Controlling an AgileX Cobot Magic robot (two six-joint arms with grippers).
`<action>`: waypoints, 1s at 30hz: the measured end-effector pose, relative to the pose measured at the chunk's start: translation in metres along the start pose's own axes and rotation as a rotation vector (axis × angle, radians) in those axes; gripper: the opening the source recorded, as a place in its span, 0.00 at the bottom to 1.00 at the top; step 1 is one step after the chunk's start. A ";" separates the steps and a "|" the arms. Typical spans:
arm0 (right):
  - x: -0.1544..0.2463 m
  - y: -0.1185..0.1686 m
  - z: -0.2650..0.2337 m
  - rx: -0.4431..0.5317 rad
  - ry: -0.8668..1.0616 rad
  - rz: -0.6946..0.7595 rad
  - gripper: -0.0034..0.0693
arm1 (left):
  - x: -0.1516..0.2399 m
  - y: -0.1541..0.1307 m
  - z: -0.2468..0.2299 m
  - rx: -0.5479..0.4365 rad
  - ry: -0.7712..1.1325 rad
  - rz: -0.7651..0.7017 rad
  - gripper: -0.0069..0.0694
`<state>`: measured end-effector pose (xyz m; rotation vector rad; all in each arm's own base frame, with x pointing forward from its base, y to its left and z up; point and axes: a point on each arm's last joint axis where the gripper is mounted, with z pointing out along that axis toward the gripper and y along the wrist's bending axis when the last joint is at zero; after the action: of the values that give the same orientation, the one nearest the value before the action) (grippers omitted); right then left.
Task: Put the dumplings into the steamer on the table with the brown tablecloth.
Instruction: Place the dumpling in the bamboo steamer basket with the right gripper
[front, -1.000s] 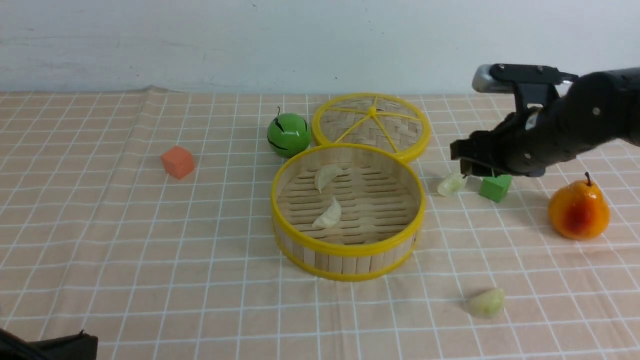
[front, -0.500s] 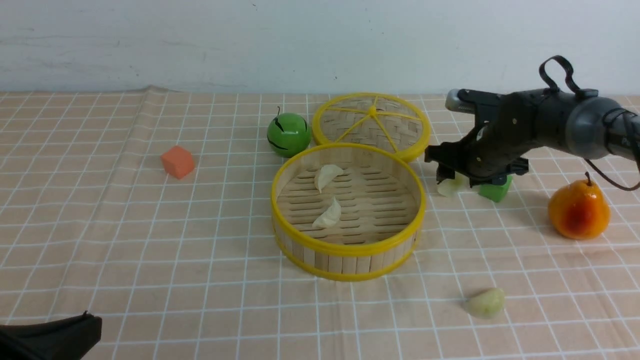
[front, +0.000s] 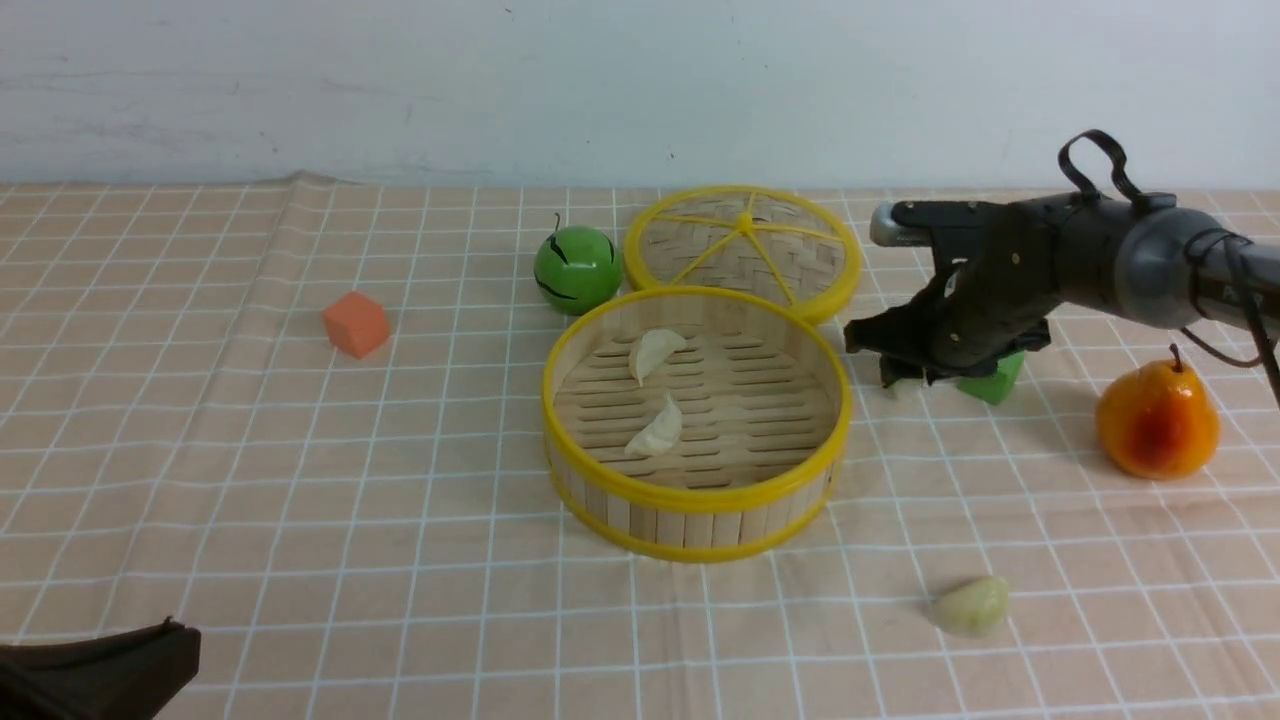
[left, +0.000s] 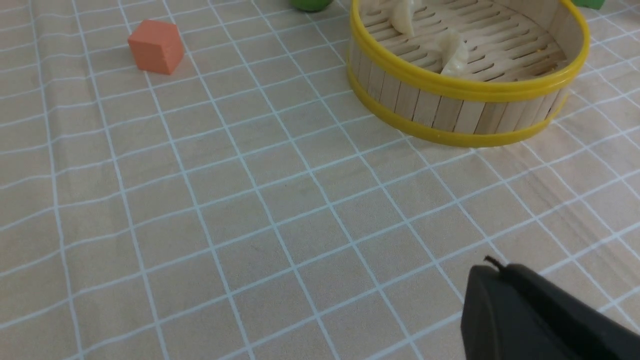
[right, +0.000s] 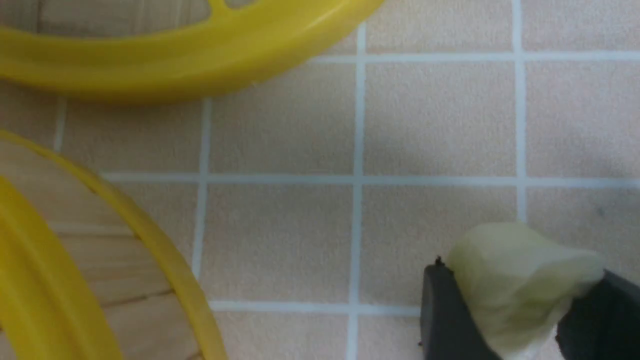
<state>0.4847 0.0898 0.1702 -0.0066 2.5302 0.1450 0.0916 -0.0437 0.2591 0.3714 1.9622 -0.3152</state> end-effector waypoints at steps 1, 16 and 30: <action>-0.003 0.001 -0.007 -0.001 -0.007 -0.017 0.45 | 0.000 0.000 0.000 0.001 -0.004 0.000 0.07; 0.004 0.098 -0.090 -0.169 0.030 -0.221 0.45 | -0.001 0.000 0.000 0.003 -0.012 0.001 0.09; 0.024 0.133 -0.024 -0.222 -0.076 -0.259 0.66 | 0.003 0.001 0.000 -0.010 0.035 -0.003 0.10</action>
<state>0.4460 0.2198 0.1895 -0.4065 2.3992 0.3149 0.0907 -0.0424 0.2562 0.3694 1.9980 -0.3023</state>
